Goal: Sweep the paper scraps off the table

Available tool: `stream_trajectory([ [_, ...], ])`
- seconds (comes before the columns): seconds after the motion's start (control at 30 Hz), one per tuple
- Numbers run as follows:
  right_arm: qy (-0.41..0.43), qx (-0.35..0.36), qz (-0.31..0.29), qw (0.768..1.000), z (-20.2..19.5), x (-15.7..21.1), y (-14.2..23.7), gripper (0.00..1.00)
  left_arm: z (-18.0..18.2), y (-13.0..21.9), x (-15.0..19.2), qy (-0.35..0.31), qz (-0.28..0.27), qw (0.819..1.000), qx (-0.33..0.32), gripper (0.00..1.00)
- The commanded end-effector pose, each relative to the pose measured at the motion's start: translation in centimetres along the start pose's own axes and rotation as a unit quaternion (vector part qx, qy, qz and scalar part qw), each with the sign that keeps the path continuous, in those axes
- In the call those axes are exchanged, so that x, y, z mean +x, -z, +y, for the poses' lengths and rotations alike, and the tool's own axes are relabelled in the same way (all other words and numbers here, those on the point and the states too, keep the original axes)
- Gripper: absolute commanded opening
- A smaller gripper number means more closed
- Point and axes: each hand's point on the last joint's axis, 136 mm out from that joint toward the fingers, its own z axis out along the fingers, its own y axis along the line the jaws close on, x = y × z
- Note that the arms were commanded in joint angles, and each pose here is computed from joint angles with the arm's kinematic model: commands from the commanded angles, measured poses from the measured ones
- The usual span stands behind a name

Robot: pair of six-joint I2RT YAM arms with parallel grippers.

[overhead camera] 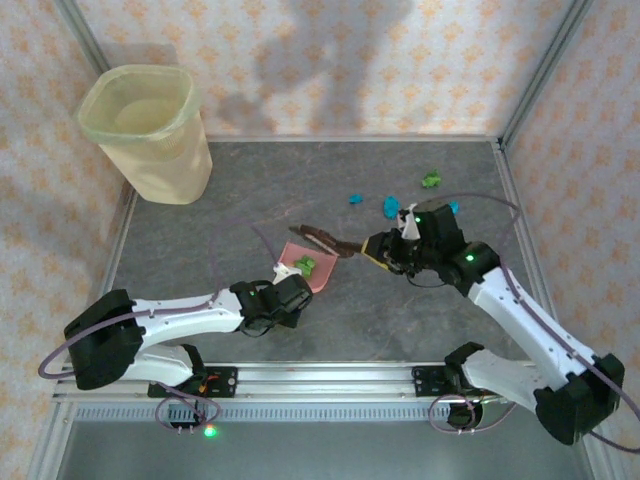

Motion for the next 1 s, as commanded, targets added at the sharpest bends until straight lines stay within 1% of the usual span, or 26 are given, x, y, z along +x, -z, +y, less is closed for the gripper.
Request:
stream_trajectory([
  [0.0, 0.054, -0.019, -0.133, 0.989, 1.4, -3.9, 2.7, 0.0, 1.0, 0.2, -0.4, 0.013, -0.019, 1.0, -0.017, 0.0],
  [0.07, 0.073, -0.027, -0.193, 0.978, 1.2, -5.4, 3.3, 0.0, 1.0, 0.3, -0.5, 0.015, -0.02, 1.0, -0.017, 0.0],
  [0.2, 0.112, -0.064, -0.29, 0.948, -0.4, -7.0, 2.7, 0.0, 1.1, 0.5, -0.6, 0.02, -0.023, 0.999, -0.019, 0.0],
  [0.27, 0.138, -0.086, -0.325, 0.932, -1.2, -7.1, 2.1, 0.0, 1.2, 0.6, -0.6, 0.023, -0.024, 0.999, -0.022, 0.0],
  [0.33, 0.165, -0.094, -0.343, 0.92, -1.9, -6.9, 1.6, 0.0, 1.3, 0.7, -0.7, 0.026, -0.025, 0.999, -0.024, 0.0],
  [0.43, 0.214, -0.092, -0.357, 0.905, -2.6, -6.1, 1.1, 0.0, 1.9, 1.3, -1.0, 0.035, -0.033, 0.998, -0.036, 0.0],
  [0.53, 0.244, -0.096, -0.349, 0.9, -2.6, -4.8, 0.0, 0.0, 3.2, 2.8, -1.8, 0.051, -0.059, 0.995, -0.054, 0.0],
  [0.63, 0.269, -0.075, -0.338, 0.899, -3.2, -3.9, -1.4, 0.0, 3.9, 5.3, -3.1, 0.077, -0.097, 0.991, -0.045, 0.0],
  [0.77, 0.27, -0.08, -0.347, 0.895, -3.1, -3.6, -1.3, 0.0, 5.4, 9.2, -4.5, 0.113, -0.146, 0.982, -0.034, 0.0],
  [0.97, 0.247, -0.076, -0.375, 0.89, -3.8, -4.0, -0.1, 0.0, 8.1, 15.4, -6.1, 0.134, -0.183, 0.973, -0.05, 0.0],
])
